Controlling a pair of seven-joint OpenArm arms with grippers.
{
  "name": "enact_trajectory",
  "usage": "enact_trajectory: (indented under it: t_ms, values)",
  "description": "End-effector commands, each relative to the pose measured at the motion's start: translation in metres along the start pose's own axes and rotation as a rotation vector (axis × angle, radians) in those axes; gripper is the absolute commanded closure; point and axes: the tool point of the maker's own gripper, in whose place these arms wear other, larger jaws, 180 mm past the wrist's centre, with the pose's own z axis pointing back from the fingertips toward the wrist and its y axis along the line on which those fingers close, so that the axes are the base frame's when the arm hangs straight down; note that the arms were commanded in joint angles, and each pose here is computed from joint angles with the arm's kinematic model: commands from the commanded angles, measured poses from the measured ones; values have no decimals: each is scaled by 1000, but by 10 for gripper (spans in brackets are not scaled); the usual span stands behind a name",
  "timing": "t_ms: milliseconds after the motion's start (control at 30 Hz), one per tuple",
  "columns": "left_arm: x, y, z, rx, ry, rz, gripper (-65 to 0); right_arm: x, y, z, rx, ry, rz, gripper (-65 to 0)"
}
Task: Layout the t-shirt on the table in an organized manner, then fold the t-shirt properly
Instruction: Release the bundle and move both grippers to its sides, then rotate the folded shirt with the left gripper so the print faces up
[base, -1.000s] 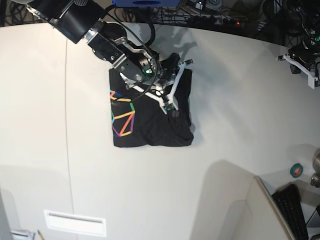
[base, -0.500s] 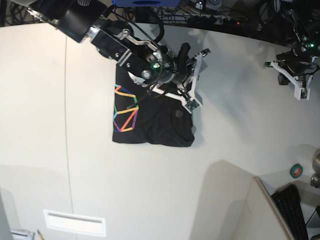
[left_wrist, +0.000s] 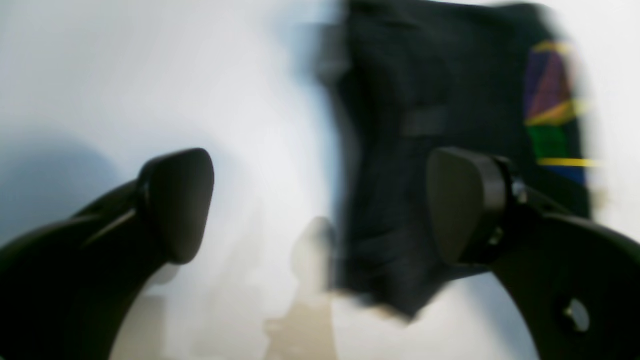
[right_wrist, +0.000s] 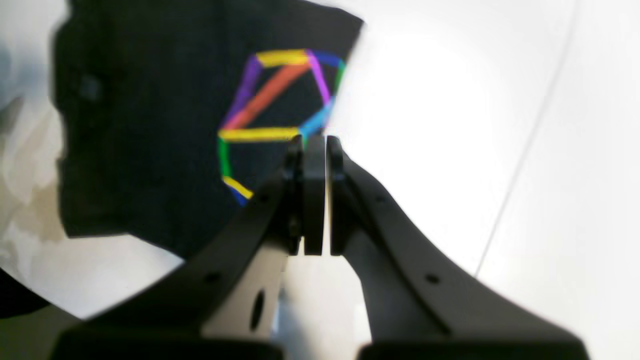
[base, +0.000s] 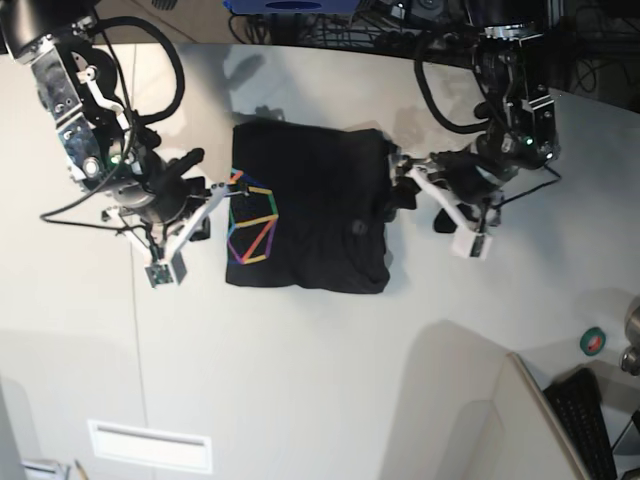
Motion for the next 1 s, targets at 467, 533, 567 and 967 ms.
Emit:
enact_trajectory:
  t_ms: [467, 533, 567, 967]
  values:
    - [-36, -5, -67, -30, 191, 141, -464, -11, -50, 19, -53, -27, -30, 0]
    - [-33, -3, -70, -29, 194, 140, -255, -9, -65, 24, -76, -39, -41, 0]
    - [-36, -4, -72, -34, 207, 140, -140, -9, -72, 26, -90, -46, -54, 0]
    - [4, -25, -91, -106, 508, -607, 0, -25, -160, 47, -288, -45, -214, 0]
